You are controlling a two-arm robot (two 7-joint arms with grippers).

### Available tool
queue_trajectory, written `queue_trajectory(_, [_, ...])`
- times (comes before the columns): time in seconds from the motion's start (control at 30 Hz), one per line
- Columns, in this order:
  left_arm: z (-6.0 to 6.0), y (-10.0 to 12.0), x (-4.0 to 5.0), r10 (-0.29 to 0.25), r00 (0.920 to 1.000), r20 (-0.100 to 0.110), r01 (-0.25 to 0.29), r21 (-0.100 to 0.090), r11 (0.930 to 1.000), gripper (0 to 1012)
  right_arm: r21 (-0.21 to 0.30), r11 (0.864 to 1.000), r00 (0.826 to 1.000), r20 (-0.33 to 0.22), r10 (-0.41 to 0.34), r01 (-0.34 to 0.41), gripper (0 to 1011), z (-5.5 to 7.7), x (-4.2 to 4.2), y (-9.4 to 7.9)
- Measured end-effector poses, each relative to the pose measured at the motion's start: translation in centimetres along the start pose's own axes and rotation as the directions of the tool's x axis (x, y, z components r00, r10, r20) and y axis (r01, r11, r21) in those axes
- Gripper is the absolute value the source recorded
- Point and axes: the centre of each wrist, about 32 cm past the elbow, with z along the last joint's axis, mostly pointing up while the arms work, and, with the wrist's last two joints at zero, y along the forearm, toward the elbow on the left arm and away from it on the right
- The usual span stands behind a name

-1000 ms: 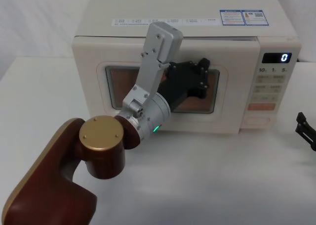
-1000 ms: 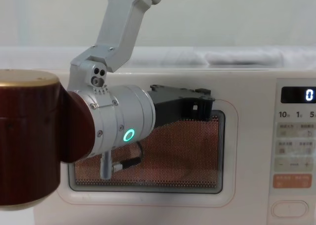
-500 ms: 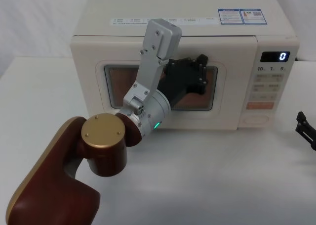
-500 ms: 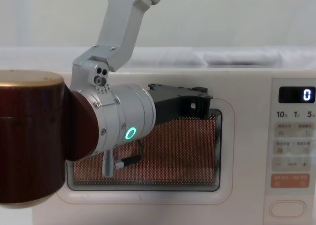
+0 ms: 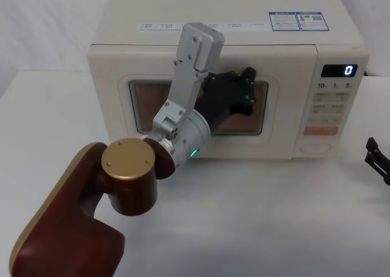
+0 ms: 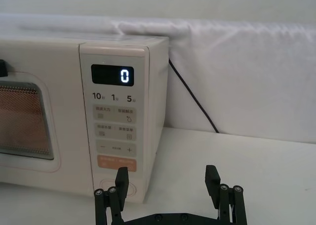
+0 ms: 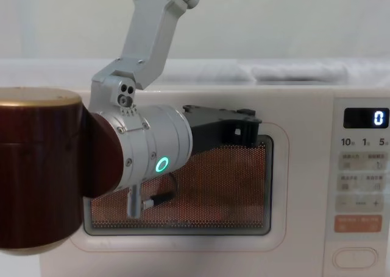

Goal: Press the button to open the microwave door with one hand; close the microwave door with the other hand.

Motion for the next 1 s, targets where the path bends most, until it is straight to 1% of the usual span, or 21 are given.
queue_trajectory(0.03, [0.0,0.0,0.1,0.005,1.0,0.0,-0.005,0.003,1.0,0,0.0,1.0,1.0,0.0,0.0,0.0,1002,0.0,0.01,0.0])
queue_trajectory(0.33, [-0.2,-0.1,0.19,0.006,1.0,-0.005,-0.006,0.008,0.9999,0,0.0,1.0,1.0,0.0,0.0,0.0,1002,0.0,0.0,0.0])
queue_trajectory(0.43, [-0.1,0.1,0.3,-0.024,0.9995,-0.019,0.024,0.001,0.9997,0,0.0,1.0,1.0,0.0,0.0,0.0,1002,0.0,0.0,0.0])
queue_trajectory(0.5, [0.1,0.4,0.19,-0.05,0.9985,-0.024,0.05,-0.011,0.9987,0,0.0,1.0,1.0,0.0,0.0,0.0,1002,0.0,0.0,0.0])
queue_trajectory(0.57, [0.3,0.6,0.06,-0.066,0.9975,-0.026,0.066,-0.018,0.9977,0,0.0,1.0,1.0,0.0,0.0,0.0,1002,0.0,0.0,0.0])
queue_trajectory(0.67, [0.4,1.1,-0.11,-0.088,0.9956,-0.032,0.087,-0.026,0.9959,0,0.0,1.0,1.0,0.0,0.0,0.0,1002,0.0,0.0,0.0])
queue_trajectory(0.73, [0.5,1.5,-0.22,-0.098,0.9946,-0.035,0.097,-0.028,0.9949,0,0.0,1.0,1.0,0.0,0.0,0.0,1002,0.0,0.0,0.0])
queue_trajectory(0.83, [0.4,2.1,-0.36,-0.105,0.9936,-0.043,0.104,-0.026,0.9943,0,0.0,1.0,1.0,0.0,0.0,0.0,1002,0.0,0.0,0.0])
queue_trajectory(0.9, [0.3,3.1,-0.47,-0.108,0.9928,-0.053,0.107,-0.021,0.9941,0,0.0,1.0,1.0,0.0,0.0,0.0,1002,0.0,0.0,0.0])
queue_trajectory(0.93, [0.2,3.3,-0.5,-0.108,0.9924,-0.058,0.107,-0.019,0.994,0,0.0,1.0,1.0,0.0,0.0,0.0,1002,0.0,0.0,0.0])
queue_trajectory(0.97, [0.2,3.3,-0.5,-0.108,0.9924,-0.058,0.107,-0.019,0.994,0,0.0,1.0,1.0,0.0,0.0,0.0,1002,0.0,0.0,0.0])
queue_trajectory(1.0, [0.1,3.8,-0.53,-0.108,0.9921,-0.065,0.107,-0.017,0.9941,0,0.0,1.0,1.0,0.0,0.0,0.0,1002,0.0,0.0,0.0])
